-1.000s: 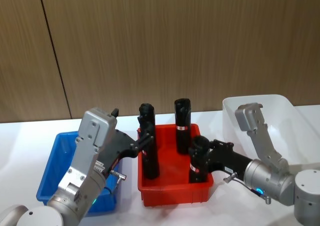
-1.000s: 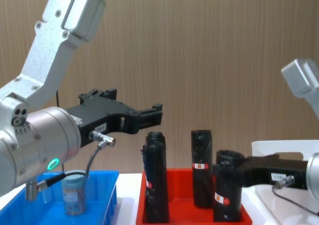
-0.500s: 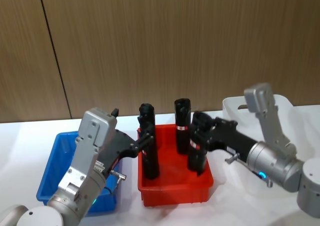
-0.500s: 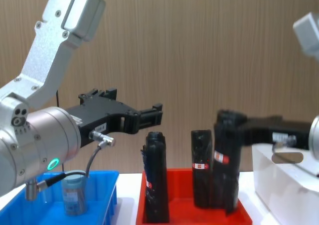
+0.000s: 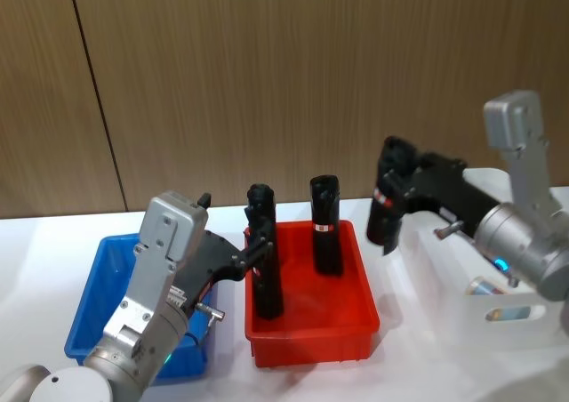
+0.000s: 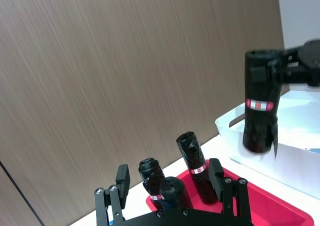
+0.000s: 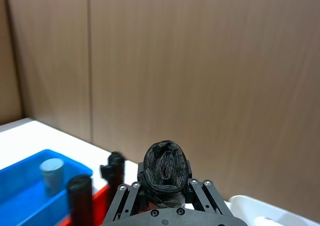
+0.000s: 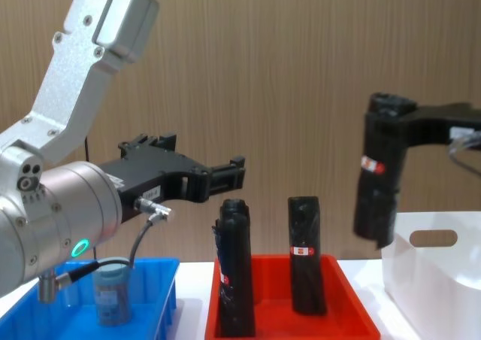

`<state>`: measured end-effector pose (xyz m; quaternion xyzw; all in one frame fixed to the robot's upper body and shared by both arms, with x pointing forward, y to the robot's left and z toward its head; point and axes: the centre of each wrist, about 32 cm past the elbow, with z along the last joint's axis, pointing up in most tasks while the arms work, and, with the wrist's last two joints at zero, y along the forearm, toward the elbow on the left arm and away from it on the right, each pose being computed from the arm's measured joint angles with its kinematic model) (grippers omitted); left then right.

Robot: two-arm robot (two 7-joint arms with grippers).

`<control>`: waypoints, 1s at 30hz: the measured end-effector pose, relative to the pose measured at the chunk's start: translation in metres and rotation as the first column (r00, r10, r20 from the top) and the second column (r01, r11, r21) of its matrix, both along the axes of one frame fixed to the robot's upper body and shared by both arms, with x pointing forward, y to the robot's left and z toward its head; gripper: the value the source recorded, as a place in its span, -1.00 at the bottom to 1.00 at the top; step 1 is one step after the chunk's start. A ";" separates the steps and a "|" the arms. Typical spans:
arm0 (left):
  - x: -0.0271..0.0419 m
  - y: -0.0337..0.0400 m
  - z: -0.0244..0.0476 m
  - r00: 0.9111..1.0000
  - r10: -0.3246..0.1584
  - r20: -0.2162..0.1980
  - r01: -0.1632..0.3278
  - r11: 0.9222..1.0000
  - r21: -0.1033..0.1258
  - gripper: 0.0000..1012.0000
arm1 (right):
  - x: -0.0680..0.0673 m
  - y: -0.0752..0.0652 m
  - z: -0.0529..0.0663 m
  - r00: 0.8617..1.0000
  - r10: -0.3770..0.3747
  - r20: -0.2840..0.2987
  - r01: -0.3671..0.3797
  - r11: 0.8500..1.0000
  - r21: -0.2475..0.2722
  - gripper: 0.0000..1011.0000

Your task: Pick the cotton swabs from the blue box and place them into the white box.

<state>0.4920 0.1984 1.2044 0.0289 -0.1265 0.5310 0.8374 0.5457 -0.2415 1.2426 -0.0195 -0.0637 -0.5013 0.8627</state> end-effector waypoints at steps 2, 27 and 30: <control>0.0000 0.0000 0.0000 1.000 0.000 0.000 0.000 1.000 0.000 0.98 | 0.001 -0.006 0.004 1.000 -0.025 0.011 0.025 1.000 -0.006 -0.27; 0.0000 0.0000 0.0000 1.000 0.000 0.000 0.000 1.000 0.000 0.97 | 0.027 -0.060 -0.004 0.967 -0.253 -0.039 0.250 0.966 -0.059 -0.27; 0.0000 0.0000 0.0000 1.000 0.000 0.000 0.000 1.000 0.000 0.98 | 0.032 -0.064 -0.011 0.961 -0.270 -0.057 0.266 0.962 -0.062 -0.27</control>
